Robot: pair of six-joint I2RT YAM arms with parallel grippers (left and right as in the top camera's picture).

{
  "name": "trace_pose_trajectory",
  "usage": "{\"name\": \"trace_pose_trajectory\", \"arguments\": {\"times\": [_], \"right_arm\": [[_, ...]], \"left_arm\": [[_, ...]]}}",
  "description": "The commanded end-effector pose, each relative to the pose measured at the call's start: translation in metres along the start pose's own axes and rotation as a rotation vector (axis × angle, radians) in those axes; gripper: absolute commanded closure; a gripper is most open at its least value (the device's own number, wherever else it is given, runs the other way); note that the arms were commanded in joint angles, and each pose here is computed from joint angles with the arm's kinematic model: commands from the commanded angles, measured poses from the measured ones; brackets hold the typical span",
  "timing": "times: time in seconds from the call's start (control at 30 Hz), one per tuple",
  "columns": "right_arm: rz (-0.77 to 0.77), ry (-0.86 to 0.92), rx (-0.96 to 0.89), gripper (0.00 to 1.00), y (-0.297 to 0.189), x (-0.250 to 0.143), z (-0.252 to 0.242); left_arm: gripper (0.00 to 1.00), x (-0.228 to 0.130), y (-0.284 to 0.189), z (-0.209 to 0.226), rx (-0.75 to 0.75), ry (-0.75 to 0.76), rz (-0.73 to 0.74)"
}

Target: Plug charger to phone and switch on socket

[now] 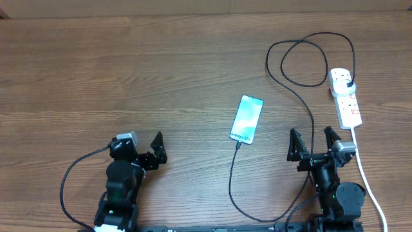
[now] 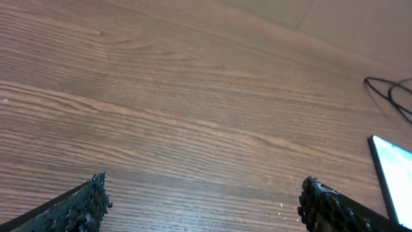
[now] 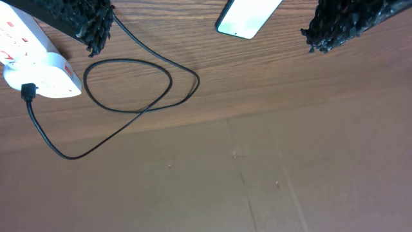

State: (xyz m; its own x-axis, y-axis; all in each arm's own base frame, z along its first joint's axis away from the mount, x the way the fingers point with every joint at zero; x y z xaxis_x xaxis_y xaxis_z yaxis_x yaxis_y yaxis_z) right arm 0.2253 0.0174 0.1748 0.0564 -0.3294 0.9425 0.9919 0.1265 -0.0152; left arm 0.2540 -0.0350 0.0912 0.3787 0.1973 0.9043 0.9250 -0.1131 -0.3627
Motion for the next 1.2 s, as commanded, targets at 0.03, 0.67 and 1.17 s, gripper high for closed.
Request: {"name": "trace_pose_trajectory", "arguments": {"times": [0.03,0.67,1.17], "right_arm": [[-0.001,0.005,0.009,0.00,0.000,-0.002,0.001],[-0.001,0.005,0.009,0.00,0.000,-0.002,0.001],[-0.001,0.005,0.009,0.00,0.000,-0.002,0.001]], "left_arm": [[0.00,0.002,-0.003,0.005,0.027,-0.028,-0.015],[0.00,0.025,-0.036,0.025,0.157,0.080,-0.153],[0.00,0.062,-0.058,0.031,0.213,0.272,-0.328]]}}
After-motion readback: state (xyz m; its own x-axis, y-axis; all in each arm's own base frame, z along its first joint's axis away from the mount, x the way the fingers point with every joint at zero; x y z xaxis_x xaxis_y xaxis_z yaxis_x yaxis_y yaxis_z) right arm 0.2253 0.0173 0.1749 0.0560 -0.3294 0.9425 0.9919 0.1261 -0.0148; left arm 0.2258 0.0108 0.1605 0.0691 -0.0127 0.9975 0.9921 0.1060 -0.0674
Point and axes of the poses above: each gripper's point midway between its finger pads, its own y axis out along the fingers, its own z axis along the line the jaws close on, x = y × z, the point moved 2 cm from there along -y, back along the fingers, and after that the axes turned 7 degrees about y, right-handed, at the moved point
